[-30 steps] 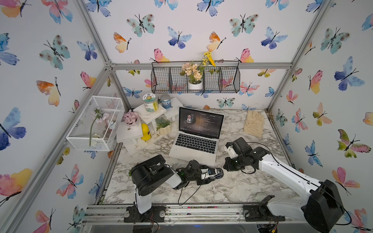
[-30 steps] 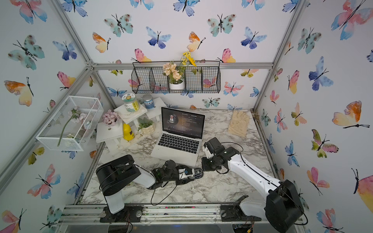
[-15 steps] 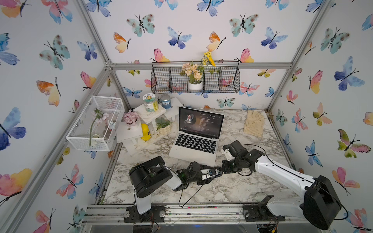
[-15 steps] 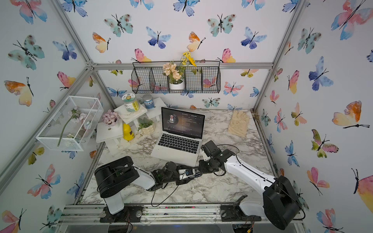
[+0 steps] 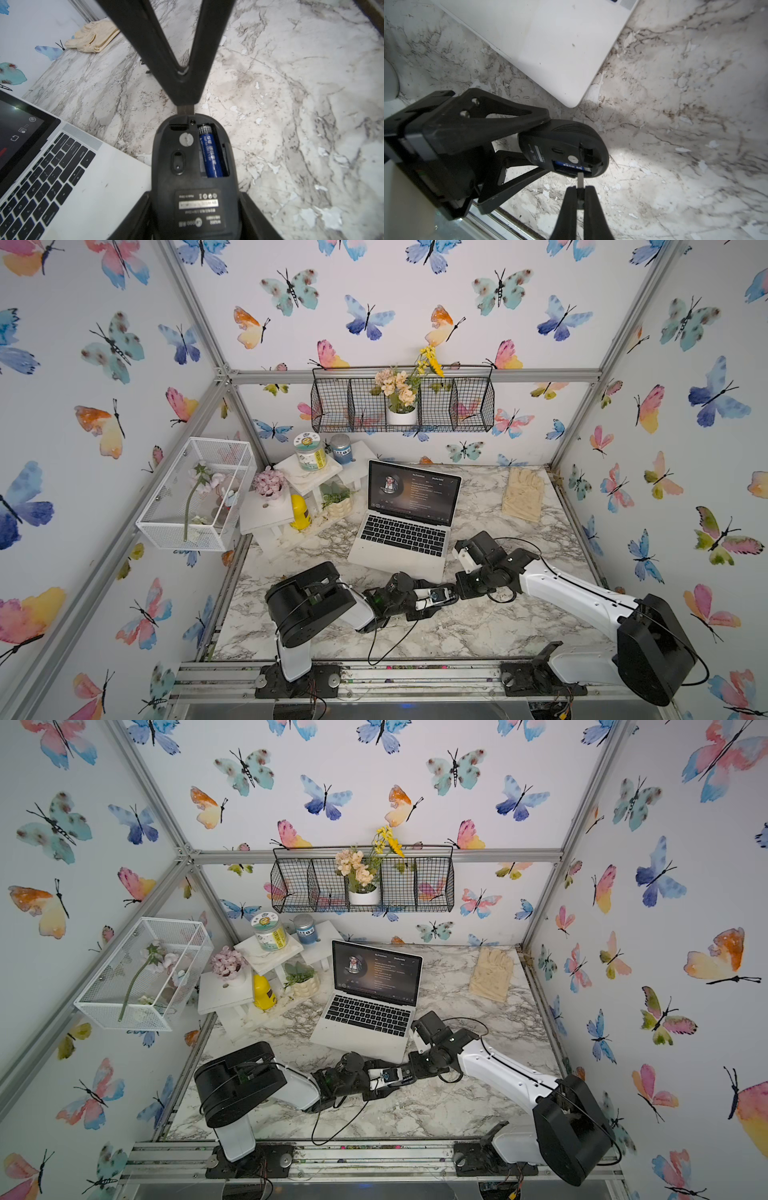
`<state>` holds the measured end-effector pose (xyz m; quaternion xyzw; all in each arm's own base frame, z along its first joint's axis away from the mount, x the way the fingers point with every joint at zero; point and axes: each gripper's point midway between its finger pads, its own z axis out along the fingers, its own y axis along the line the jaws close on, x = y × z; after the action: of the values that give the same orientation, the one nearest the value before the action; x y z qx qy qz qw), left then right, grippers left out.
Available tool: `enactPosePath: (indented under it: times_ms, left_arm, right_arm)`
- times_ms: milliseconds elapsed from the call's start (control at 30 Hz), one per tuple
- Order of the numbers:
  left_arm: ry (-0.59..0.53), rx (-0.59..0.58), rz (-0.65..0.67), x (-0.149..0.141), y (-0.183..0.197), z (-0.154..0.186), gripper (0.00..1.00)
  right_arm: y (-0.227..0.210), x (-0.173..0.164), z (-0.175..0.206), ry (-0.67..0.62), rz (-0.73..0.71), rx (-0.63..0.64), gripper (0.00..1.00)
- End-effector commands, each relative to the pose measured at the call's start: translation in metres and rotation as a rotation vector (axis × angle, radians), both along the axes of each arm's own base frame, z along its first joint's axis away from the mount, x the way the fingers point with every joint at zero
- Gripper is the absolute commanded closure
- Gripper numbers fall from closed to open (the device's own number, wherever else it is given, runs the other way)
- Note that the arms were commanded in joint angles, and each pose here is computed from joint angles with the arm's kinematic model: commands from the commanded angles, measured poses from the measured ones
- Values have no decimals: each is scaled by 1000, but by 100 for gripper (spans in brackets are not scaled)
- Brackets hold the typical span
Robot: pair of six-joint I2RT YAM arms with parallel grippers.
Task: Remove the wireless mouse receiver from the laptop
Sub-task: Insert the USB plug into the mouse.
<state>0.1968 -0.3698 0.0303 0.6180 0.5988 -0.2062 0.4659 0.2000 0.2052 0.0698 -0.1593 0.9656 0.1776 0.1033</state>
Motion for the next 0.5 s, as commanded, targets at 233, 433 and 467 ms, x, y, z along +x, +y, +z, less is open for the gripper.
enactPosePath:
  times_ms: [233, 433, 467]
  left_arm:
    - [48, 103, -26, -9, 11, -28, 95]
    - [48, 106, -30, -10, 11, -29, 96]
    - [48, 106, -32, -10, 11, -29, 96]
  right_arm:
    - [-2, 13, -3, -53, 69, -77, 98]
    - [-1, 19, 6, -91, 93, -97, 98]
    - [1, 19, 6, -91, 100, -95, 98]
